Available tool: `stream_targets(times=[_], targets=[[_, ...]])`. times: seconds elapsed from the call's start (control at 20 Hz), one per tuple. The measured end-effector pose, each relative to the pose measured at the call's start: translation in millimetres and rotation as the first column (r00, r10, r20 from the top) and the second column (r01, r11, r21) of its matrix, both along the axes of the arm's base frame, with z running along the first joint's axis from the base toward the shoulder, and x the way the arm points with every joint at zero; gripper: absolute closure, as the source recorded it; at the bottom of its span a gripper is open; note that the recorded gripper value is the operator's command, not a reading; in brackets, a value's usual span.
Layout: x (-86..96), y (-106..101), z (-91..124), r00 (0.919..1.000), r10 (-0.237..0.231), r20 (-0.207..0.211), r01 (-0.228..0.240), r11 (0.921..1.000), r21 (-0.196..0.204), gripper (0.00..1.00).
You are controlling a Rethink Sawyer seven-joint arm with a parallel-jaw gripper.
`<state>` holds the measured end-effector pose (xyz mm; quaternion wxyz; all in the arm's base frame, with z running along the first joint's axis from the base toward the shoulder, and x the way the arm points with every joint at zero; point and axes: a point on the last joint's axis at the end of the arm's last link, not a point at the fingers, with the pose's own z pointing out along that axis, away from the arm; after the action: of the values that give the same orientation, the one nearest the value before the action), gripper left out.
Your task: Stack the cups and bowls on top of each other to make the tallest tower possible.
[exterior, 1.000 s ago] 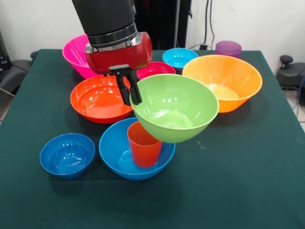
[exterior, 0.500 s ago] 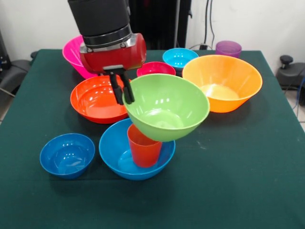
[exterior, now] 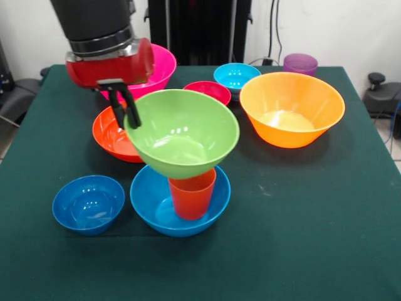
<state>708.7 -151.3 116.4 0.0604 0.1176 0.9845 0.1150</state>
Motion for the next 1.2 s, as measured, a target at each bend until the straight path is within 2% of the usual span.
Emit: stream_targets(times=[0.2,0.35,0.85,1.2], targets=[[4.0,-14,3,0.9998,-0.018,0.011,0.018,0.9998,-0.006,1.00],[8.9,-16,6,0.9995,-0.021,0.022,0.022,0.9997,-0.010,1.00],[22.9,-9,12,0.9985,-0.011,0.054,0.011,0.9999,-0.001,1.00],[24.0,-6,12,0.9984,-0.003,0.056,0.003,1.0000,-0.001,1.00]])
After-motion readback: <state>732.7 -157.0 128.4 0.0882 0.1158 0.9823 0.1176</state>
